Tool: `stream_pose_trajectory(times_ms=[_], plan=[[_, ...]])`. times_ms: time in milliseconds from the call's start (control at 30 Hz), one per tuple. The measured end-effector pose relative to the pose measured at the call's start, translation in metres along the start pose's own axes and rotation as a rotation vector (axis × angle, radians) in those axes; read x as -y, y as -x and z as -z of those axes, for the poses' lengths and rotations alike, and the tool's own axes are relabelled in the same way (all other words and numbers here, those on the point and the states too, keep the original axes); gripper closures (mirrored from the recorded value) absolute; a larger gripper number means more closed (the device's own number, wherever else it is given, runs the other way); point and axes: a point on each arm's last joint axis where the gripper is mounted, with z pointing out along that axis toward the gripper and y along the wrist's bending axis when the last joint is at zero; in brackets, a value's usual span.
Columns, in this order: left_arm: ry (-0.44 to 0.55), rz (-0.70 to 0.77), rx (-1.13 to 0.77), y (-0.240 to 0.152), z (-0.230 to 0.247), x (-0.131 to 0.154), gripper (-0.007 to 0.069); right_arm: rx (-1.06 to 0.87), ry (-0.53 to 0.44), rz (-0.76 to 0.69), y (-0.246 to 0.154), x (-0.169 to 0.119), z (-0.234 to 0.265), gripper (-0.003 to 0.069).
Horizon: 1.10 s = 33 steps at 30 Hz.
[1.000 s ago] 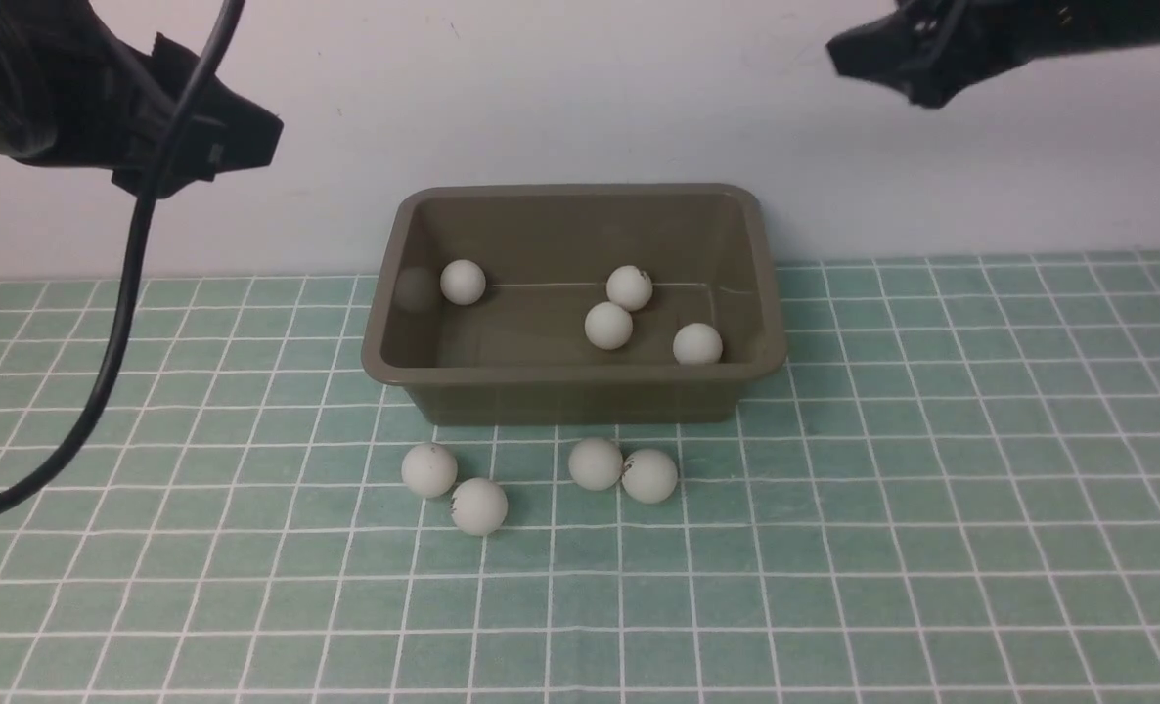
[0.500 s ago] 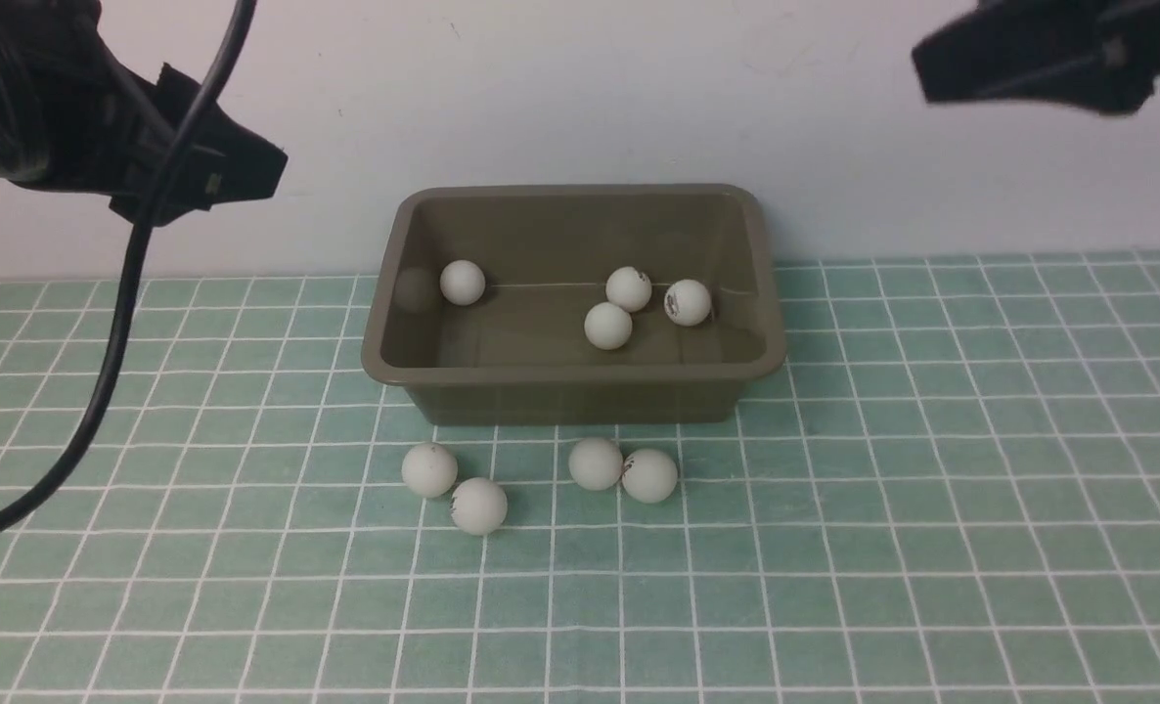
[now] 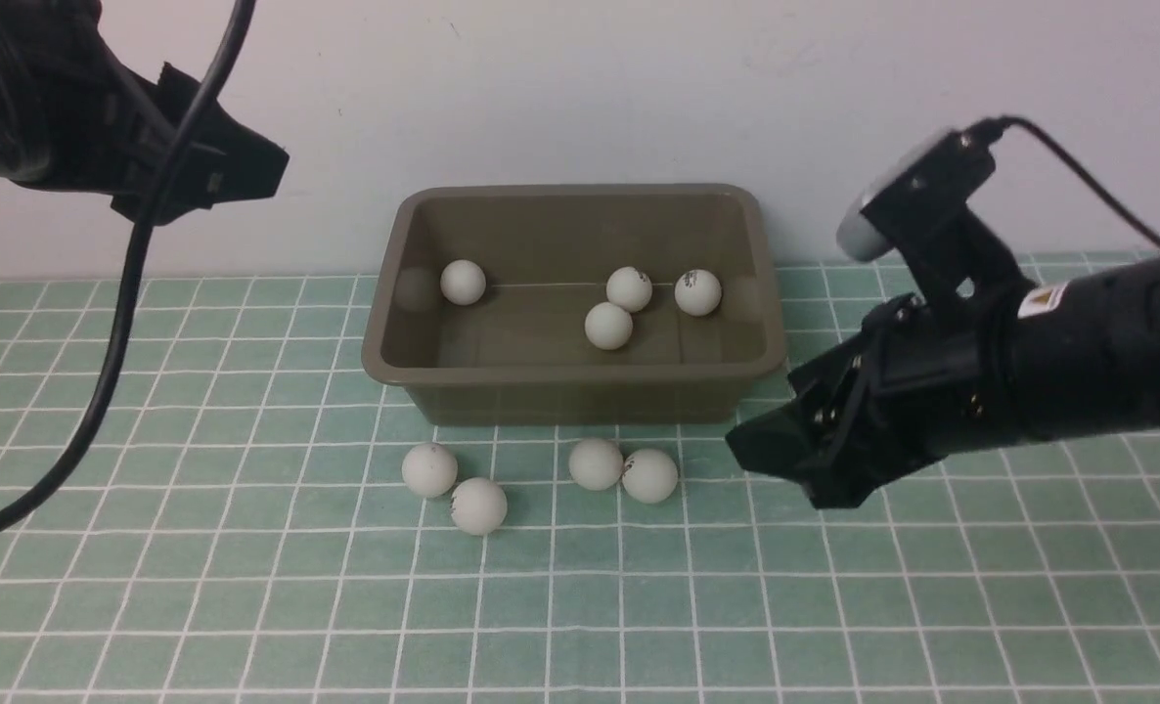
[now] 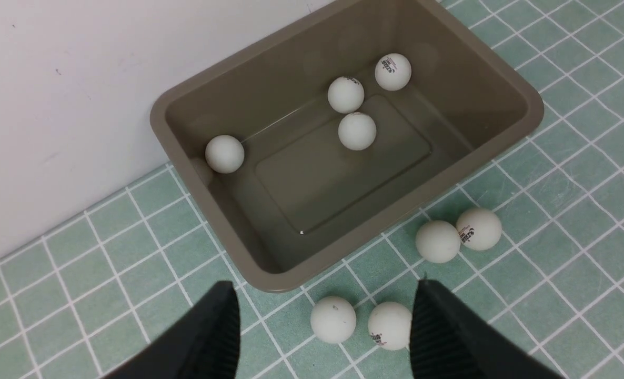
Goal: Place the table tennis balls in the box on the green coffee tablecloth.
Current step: 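Reach for and grasp a ping pong ball on the table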
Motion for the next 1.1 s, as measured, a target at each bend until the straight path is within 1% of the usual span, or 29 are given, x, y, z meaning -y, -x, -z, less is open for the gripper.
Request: stream_pose_trajectory(times_ms=[33, 67, 133, 167, 200, 233, 333, 433, 600, 767, 1100], plan=[[-0.001, 0.000, 0.000, 0.000, 0.000, 0.000, 0.0230, 0.002, -0.001, -0.011, -0.002, 0.000, -0.002, 0.0186], [0.000, 0.001, 0.000, 0.000, 0.000, 0.000, 0.0230, 0.007, -0.006, -0.083, -0.008, 0.000, -0.011, 0.0186], [0.000, 0.001, 0.000, 0.000, 0.000, 0.000, 0.0230, 0.012, -0.002, -0.120, -0.009, 0.000, -0.013, 0.0186], [-0.001, 0.002, 0.001, 0.000, 0.000, 0.000, 0.0230, 0.014, 0.004, -0.198, -0.011, 0.003, -0.023, 0.0186], [-0.001, 0.003, 0.001, 0.000, 0.000, 0.000, 0.0230, 0.012, 0.004, -0.200, -0.011, 0.003, -0.023, 0.0186], [-0.001, 0.003, 0.001, 0.000, 0.000, 0.000, 0.0230, 0.009, 0.011, -0.270, -0.014, 0.005, -0.033, 0.0186], [-0.001, 0.003, 0.001, 0.000, 0.000, 0.000, 0.0230, -0.004, 0.014, -0.401, -0.021, 0.011, -0.054, 0.0186], [-0.001, 0.004, 0.001, 0.000, 0.000, 0.000, 0.0230, -0.018, -0.003, -0.474, -0.028, 0.017, -0.072, 0.0186], [-0.001, 0.004, 0.001, 0.000, 0.000, 0.000, 0.0230, -0.042, -0.007, -0.508, -0.038, 0.022, -0.092, 0.0186], [-0.001, 0.003, 0.001, 0.000, 0.000, 0.000, 0.0230, -0.052, 0.021, -0.512, -0.045, 0.028, -0.120, 0.0181], [-0.001, 0.003, 0.001, 0.000, 0.000, 0.000, 0.0230, -0.030, 0.030, -0.499, -0.042, 0.036, -0.143, 0.0180]])
